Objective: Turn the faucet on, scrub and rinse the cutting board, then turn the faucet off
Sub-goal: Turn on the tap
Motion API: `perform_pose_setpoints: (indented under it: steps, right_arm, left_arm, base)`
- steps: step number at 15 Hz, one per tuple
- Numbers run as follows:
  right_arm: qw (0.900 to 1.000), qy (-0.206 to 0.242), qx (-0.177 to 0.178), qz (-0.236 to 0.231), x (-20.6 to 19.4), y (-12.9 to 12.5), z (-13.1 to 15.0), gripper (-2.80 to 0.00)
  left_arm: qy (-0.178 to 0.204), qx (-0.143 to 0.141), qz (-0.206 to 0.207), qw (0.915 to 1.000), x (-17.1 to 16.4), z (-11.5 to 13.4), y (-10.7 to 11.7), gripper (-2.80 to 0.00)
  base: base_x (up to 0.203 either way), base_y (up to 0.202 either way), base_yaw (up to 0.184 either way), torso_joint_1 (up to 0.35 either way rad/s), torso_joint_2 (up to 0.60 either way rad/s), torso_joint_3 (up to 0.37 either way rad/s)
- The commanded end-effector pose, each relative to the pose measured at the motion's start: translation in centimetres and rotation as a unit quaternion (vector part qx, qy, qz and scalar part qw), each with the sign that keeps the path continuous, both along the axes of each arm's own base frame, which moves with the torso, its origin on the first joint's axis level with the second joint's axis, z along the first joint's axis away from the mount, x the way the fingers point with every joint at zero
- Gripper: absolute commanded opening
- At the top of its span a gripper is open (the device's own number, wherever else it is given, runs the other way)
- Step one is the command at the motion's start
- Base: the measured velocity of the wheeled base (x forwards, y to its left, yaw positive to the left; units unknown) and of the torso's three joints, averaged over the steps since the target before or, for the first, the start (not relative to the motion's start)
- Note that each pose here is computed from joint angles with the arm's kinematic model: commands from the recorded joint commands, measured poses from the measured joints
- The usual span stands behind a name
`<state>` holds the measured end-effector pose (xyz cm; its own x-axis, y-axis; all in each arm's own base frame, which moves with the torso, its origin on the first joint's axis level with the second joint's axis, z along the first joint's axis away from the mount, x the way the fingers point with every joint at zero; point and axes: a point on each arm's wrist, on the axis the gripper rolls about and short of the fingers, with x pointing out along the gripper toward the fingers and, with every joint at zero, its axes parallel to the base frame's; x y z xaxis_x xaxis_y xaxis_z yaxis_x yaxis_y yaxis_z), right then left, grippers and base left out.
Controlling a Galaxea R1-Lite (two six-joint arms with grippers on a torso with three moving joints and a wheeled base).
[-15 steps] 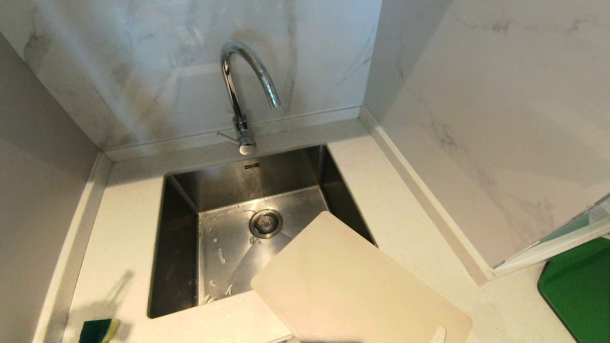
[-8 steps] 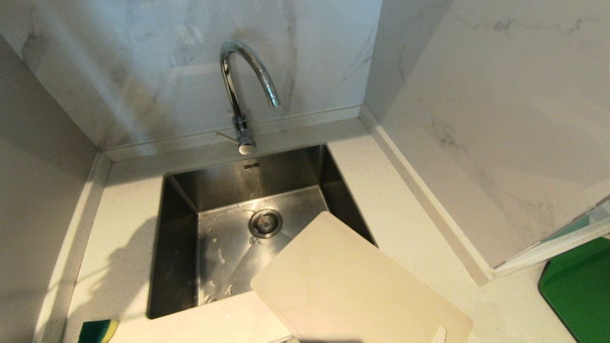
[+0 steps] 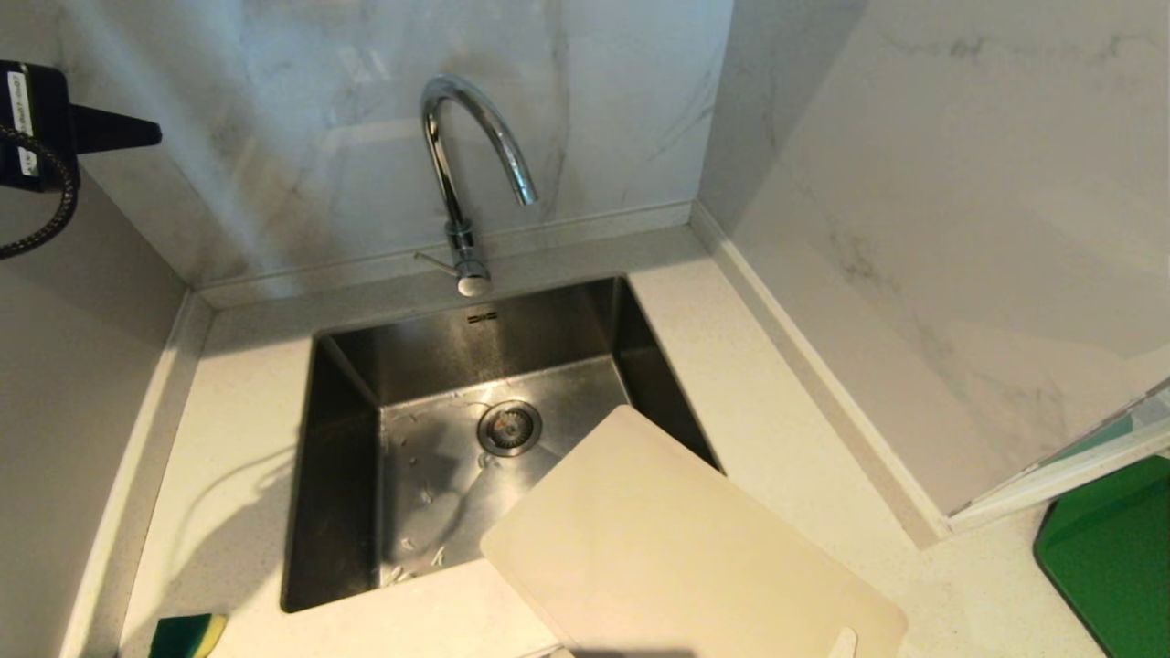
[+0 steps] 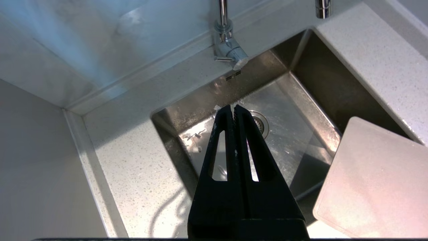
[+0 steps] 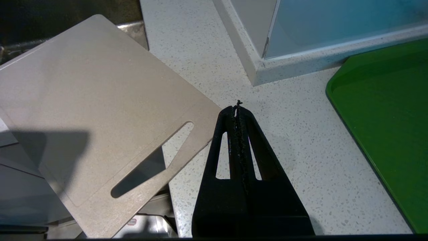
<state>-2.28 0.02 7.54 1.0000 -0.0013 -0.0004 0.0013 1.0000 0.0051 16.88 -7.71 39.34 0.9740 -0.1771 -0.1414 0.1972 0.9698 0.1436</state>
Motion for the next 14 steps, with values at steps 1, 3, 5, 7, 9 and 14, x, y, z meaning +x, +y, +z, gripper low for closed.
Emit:
perform_pose_setpoints:
  steps: [1,3,5,7,9,14]
  right_arm:
    - [1.000,0.001,0.000,0.001,0.0,0.0,0.0,-2.80]
    - [1.000,0.000,0.000,0.001,0.0,0.0,0.0,-2.80]
    - [1.000,0.001,0.000,0.001,0.0,0.0,0.0,-2.80]
    - [1.000,0.001,0.000,0.001,0.0,0.0,0.0,-2.80]
    - [1.000,0.001,0.000,0.001,0.0,0.0,0.0,-2.80]
    - [1.000,0.001,0.000,0.000,0.0,0.0,0.0,-2.80]
  left_arm:
    - [0.008,0.005,-0.002,1.0000,0.6,-0.3,-0.3,-2.80]
    - [0.009,0.006,-0.011,0.9999,0.7,-0.4,-0.8,-2.80]
    - [0.009,0.006,-0.019,0.9997,0.9,-0.3,-1.4,-2.80]
    - [0.005,0.004,-0.023,0.9997,0.8,0.0,-1.3,-2.80]
    - [0.006,0.005,-0.023,0.9997,1.1,0.0,-1.3,-2.80]
    - [0.054,-0.003,-0.073,0.9959,5.3,-1.1,-1.4,-2.80]
  base:
    - [0.000,0.000,0.000,0.000,0.00,0.000]
    - [0.000,0.000,0.000,0.000,0.00,0.000]
    - [0.000,0.000,0.000,0.000,0.00,0.000]
    - [0.000,0.000,0.000,0.000,0.00,0.000]
    - [0.000,0.000,0.000,0.000,0.00,0.000]
    - [0.000,0.000,0.000,0.000,0.00,0.000]
